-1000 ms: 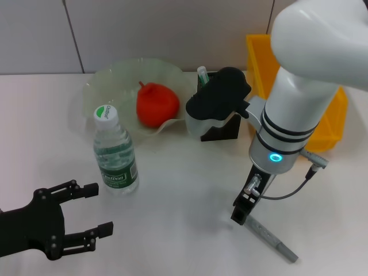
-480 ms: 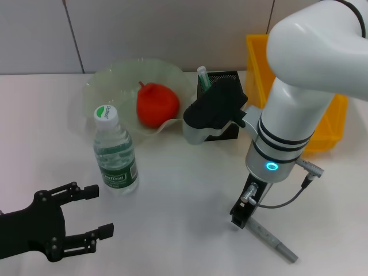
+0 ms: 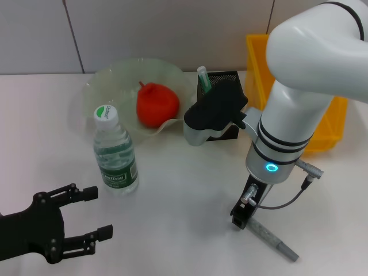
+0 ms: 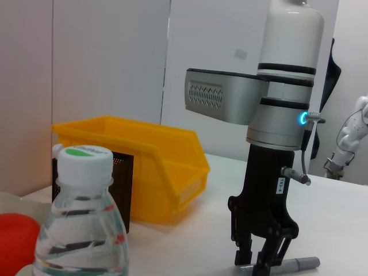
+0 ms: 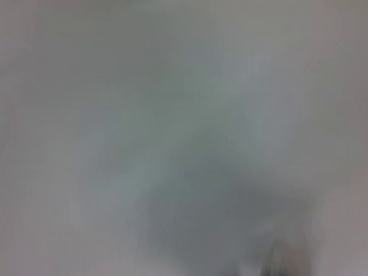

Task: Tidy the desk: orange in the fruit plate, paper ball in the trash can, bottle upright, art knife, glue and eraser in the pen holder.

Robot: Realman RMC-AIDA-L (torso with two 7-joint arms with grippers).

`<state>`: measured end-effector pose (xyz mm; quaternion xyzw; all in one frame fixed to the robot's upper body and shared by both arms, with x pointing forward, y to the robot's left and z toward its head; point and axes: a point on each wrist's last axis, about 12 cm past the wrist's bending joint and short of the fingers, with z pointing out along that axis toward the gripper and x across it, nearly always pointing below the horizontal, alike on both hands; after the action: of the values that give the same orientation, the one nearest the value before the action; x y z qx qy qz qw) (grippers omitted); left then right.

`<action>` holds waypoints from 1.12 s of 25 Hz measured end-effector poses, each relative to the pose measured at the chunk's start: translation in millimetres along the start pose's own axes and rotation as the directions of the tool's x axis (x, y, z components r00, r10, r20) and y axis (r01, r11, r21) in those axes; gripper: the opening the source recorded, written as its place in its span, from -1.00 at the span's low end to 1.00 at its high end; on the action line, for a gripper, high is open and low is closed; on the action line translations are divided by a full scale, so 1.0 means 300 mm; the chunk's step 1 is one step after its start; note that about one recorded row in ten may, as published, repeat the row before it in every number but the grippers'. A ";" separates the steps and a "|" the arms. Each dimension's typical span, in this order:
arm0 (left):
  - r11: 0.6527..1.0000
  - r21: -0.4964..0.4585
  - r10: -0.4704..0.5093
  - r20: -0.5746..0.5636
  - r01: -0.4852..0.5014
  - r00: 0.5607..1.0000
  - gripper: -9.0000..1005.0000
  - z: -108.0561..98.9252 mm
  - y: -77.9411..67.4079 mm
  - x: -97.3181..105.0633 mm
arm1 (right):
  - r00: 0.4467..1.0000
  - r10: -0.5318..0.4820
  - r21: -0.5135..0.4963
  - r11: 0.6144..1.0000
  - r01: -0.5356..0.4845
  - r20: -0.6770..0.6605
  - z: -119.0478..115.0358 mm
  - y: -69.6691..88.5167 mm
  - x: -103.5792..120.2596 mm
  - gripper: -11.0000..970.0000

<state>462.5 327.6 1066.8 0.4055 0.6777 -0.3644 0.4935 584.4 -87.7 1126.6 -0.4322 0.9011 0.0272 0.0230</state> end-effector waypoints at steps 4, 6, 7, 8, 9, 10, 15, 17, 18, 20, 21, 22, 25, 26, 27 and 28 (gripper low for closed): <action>1.000 0.000 0.000 0.000 0.000 1.000 0.62 -0.001 -0.001 0.001 | 1.000 0.002 -0.001 1.000 -0.002 0.003 0.001 0.000 -0.001 -0.31; 1.000 -0.004 0.008 0.001 -0.008 1.000 0.62 -0.003 0.000 0.001 | 1.000 0.003 -0.001 1.000 -0.003 0.004 0.001 0.000 -0.001 -0.33; 1.000 -0.005 0.009 0.002 -0.009 1.000 0.62 -0.002 0.001 0.000 | 1.000 0.002 -0.002 1.000 -0.002 0.004 0.001 0.001 -0.001 -0.33; 1.000 -0.005 0.009 0.002 -0.009 1.000 0.62 -0.002 0.001 0.000 | 1.000 0.002 -0.003 1.000 -0.002 0.001 0.002 0.002 0.000 -0.34; 1.000 -0.005 0.009 0.002 -0.009 1.000 0.62 -0.002 0.001 0.000 | 1.000 0.001 -0.002 1.000 -0.001 0.000 0.003 0.002 0.000 -0.35; 1.000 -0.005 0.010 0.003 -0.010 1.000 0.62 -0.001 0.002 0.000 | 1.000 0.001 -0.002 1.000 -0.001 0.000 0.003 0.002 0.000 -0.35; 1.000 -0.006 0.013 0.003 -0.013 1.000 0.62 0.000 0.005 -0.003 | 1.000 -0.003 -0.002 1.000 0.003 -0.005 0.003 0.004 0.002 -0.62; 1.000 -0.009 0.015 0.002 -0.015 1.000 0.62 0.002 0.007 -0.004 | 1.000 -0.006 -0.004 1.000 0.006 0.001 -0.003 0.008 0.000 -0.68; 1.000 -0.011 0.016 0.001 -0.016 1.000 0.62 0.002 0.008 -0.003 | 1.000 -0.012 -0.008 1.000 0.012 0.017 -0.015 0.012 -0.006 -0.69; 1.000 -0.012 0.016 0.000 -0.016 1.000 0.62 0.002 0.009 -0.003 | 0.999 -0.018 -0.011 1.000 0.018 0.033 -0.030 0.013 -0.012 -0.69; 1.000 -0.012 0.016 0.000 -0.016 1.000 0.62 0.002 0.009 -0.003 | 0.999 -0.022 -0.009 1.000 0.022 0.050 -0.047 0.012 -0.017 -0.69; 1.000 -0.012 0.016 0.000 -0.016 1.000 0.62 0.002 0.009 -0.003 | 0.997 -0.025 -0.006 1.000 0.025 0.071 -0.066 0.008 -0.023 -0.69; 1.000 -0.014 0.015 0.002 -0.015 1.000 0.62 0.003 0.009 -0.003 | 0.985 -0.028 0.015 1.000 0.026 0.168 -0.159 -0.026 -0.045 -0.69; 1.000 -0.014 0.014 0.004 -0.014 1.000 0.62 0.004 0.009 -0.003 | 0.977 -0.029 0.024 0.999 0.025 0.210 -0.194 -0.039 -0.053 -0.69; 1.000 -0.015 0.011 0.008 -0.011 1.000 0.62 0.005 0.008 -0.002 | 0.969 -0.030 0.032 0.999 0.023 0.245 -0.222 -0.049 -0.060 -0.69; 1.000 -0.016 0.008 0.011 -0.008 1.000 0.62 0.006 0.007 -0.001 | 0.943 -0.038 0.042 0.999 0.026 0.332 -0.284 -0.071 -0.075 -0.69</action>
<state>465.1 326.9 1066.4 0.4022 0.6762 -0.3592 0.5020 613.6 -89.3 1212.5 -0.4355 0.8775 0.0824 0.1830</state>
